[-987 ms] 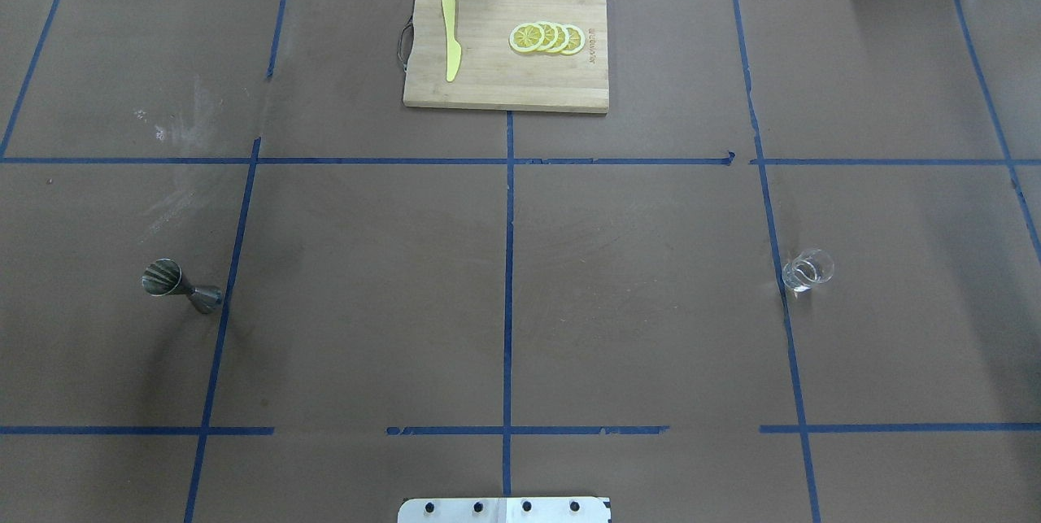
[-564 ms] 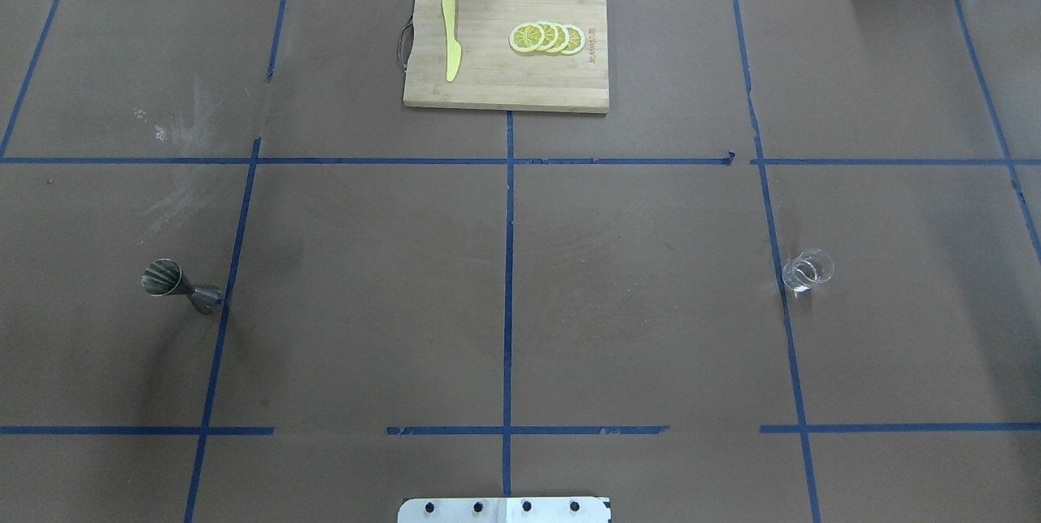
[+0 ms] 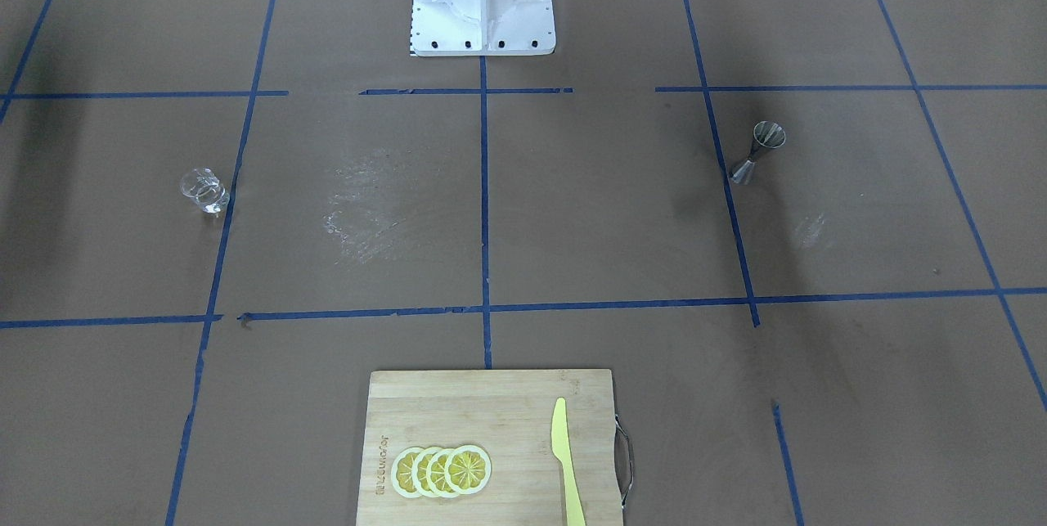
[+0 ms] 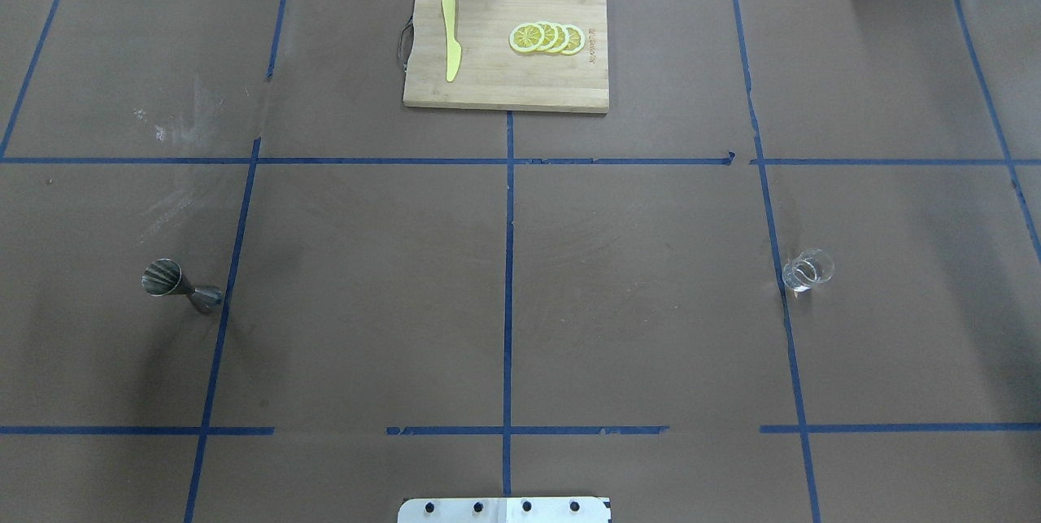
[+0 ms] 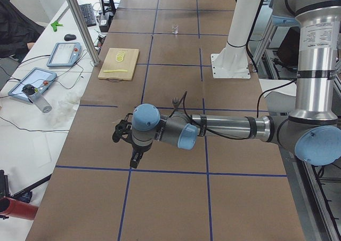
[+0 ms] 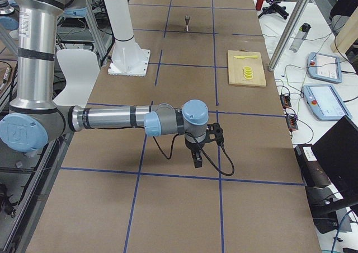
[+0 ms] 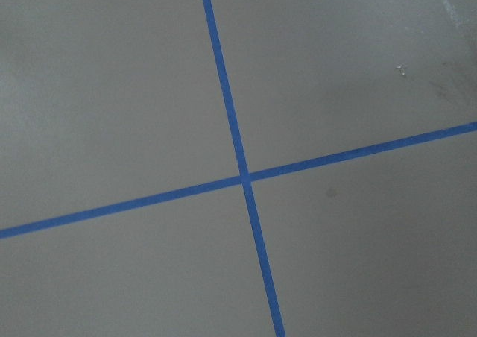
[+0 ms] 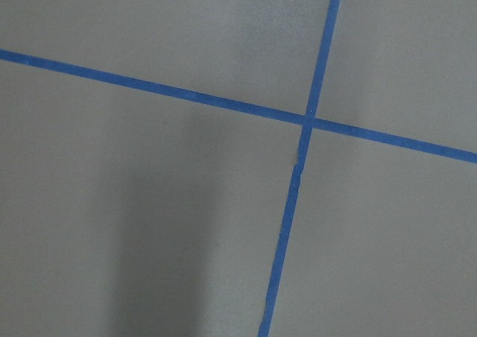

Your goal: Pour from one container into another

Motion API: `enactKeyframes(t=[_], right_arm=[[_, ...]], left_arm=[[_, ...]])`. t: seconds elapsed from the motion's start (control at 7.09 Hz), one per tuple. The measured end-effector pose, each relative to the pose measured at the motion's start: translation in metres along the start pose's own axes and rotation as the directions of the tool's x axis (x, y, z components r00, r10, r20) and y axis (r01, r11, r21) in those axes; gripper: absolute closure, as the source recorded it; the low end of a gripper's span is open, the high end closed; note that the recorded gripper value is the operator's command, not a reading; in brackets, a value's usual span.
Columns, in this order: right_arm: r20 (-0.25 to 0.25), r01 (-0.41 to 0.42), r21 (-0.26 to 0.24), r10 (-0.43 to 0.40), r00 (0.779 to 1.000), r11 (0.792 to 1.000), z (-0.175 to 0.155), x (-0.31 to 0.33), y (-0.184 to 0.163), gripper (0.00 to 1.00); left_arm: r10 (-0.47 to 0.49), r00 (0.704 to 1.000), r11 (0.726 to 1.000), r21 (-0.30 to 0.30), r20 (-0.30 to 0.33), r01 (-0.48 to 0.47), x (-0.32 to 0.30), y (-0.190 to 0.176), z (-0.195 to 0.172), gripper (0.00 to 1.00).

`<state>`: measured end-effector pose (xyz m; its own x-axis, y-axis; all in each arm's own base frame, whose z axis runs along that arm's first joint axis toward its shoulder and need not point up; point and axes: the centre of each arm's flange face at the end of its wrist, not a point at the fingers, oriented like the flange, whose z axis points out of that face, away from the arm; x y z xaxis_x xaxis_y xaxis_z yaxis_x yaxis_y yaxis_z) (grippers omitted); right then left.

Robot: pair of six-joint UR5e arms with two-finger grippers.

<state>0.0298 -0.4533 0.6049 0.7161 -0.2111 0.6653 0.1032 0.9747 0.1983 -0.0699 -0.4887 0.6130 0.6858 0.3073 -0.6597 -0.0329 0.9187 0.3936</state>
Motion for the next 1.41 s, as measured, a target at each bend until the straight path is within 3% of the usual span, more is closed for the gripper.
enactKeyframes(t=[0.28, 0.99, 1.41], right_arm=[[0.000, 0.018, 0.021, -0.018, 1.000, 1.000, -0.008, -0.007, -0.016, 0.00], [-0.005, 0.075, 0.086, -0.075, 0.997, 0.993, -0.017, -0.014, -0.027, 0.00], [-0.004, 0.068, 0.084, -0.068, 0.998, 0.994, -0.015, -0.012, -0.024, 0.00]], left_arm=[[0.143, 0.989, 0.979, 0.144, 0.018, -0.145, 0.000, -0.005, 0.000, 0.00], [0.288, 0.957, 0.901, 0.331, 0.030, -0.281, 0.052, -0.026, -0.023, 0.00], [0.236, 0.971, 0.893, 0.403, -0.043, -0.199, 0.147, -0.026, -0.040, 0.00]])
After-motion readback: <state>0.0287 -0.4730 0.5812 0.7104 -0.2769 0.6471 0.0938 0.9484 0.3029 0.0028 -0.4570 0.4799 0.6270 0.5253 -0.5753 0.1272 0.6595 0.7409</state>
